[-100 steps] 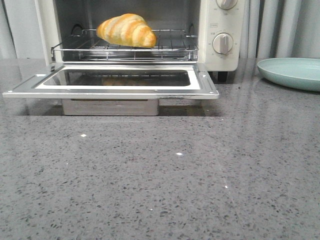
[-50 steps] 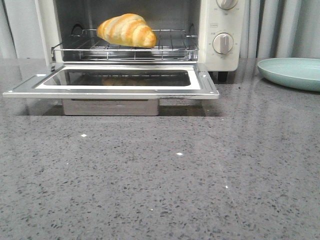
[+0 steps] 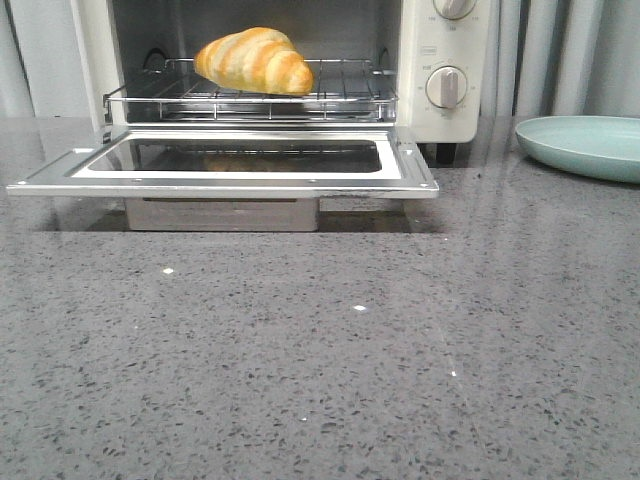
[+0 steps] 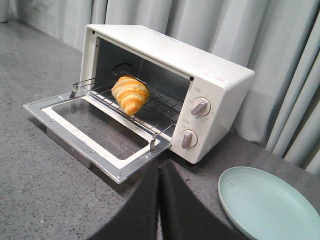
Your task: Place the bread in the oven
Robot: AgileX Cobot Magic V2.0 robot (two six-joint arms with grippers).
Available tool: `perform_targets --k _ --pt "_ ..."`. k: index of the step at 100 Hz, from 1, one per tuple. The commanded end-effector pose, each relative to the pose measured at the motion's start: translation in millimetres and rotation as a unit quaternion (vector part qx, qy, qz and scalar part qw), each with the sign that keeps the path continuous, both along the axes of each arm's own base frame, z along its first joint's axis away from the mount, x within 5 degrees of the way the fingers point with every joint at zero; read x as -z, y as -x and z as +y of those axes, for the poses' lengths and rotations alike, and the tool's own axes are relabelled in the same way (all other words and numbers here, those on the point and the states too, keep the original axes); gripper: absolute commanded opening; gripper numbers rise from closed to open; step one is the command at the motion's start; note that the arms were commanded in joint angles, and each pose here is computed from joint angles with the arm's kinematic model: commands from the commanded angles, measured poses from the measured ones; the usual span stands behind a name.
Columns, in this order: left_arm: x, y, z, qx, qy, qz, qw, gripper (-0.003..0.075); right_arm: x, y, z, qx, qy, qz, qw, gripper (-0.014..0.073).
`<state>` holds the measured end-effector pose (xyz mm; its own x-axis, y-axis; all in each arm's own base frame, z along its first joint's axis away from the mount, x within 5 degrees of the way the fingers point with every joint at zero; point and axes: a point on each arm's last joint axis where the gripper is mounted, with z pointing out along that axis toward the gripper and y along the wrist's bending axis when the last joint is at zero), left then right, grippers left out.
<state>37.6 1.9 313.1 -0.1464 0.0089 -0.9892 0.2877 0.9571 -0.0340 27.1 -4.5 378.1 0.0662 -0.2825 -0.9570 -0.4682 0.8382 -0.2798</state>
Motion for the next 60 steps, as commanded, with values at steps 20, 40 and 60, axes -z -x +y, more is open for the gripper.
perform_targets --k 20,40,60 --pt "13.3 2.2 -13.1 0.038 0.051 -0.140 0.988 -0.0021 -12.3 0.2 0.7 -0.003 -0.013 -0.035 0.999 -0.0048" --pt "59.5 -13.0 -12.7 -0.044 0.091 -0.128 0.987 -0.0021 -12.3 0.2 0.7 -0.003 -0.013 -0.035 0.999 -0.0048" --pt "98.8 -20.0 -8.7 -0.093 0.075 -0.079 0.990 -0.0021 -12.3 0.2 0.7 -0.003 -0.013 -0.035 0.999 -0.0048"
